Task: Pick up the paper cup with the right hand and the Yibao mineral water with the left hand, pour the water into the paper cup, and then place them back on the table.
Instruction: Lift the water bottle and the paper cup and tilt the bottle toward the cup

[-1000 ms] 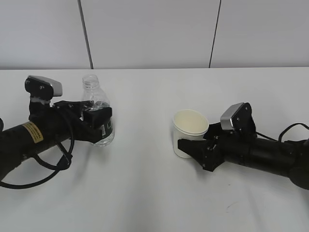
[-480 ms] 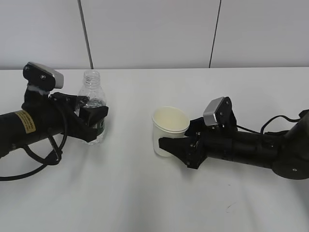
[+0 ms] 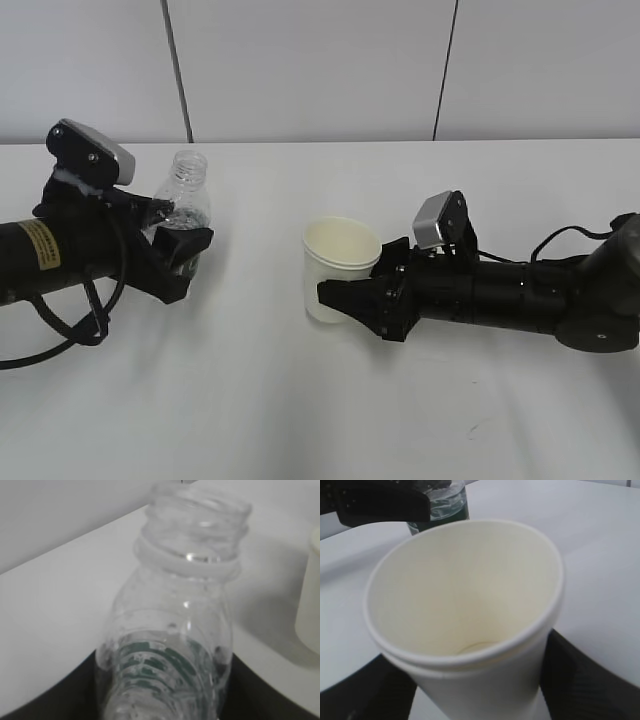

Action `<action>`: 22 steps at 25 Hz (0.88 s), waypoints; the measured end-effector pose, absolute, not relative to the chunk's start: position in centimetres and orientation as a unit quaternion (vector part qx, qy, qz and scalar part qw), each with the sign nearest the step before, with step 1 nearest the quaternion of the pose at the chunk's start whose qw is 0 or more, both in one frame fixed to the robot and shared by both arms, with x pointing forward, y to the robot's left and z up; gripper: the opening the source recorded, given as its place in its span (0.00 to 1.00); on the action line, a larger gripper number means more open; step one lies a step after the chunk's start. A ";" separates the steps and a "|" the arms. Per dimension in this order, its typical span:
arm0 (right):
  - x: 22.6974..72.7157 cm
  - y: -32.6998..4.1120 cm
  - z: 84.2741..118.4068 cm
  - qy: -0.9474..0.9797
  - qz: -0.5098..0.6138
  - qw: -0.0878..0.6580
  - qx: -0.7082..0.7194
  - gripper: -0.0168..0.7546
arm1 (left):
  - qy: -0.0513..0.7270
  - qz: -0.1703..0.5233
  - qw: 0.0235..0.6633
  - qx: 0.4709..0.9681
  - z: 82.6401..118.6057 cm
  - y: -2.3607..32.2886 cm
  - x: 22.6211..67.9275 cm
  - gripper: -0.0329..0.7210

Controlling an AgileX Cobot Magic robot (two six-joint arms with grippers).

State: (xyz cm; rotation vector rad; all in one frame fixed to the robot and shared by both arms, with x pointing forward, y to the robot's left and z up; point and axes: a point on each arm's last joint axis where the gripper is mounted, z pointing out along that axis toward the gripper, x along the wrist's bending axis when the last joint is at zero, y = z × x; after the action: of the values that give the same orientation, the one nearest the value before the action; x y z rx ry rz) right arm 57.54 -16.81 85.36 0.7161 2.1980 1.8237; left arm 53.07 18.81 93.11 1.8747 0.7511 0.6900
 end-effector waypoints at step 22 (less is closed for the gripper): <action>58.8 -15.9 86.5 0.754 0.622 0.049 0.204 0.72 | 0.252 0.336 0.397 0.816 96.3 19.1 52.7 0.55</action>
State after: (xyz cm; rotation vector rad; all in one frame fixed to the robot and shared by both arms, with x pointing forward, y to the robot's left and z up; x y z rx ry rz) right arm 58.83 -15.93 86.45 0.6211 2.2984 1.8966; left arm 52.73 19.09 96.30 2.0686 0.6392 0.8502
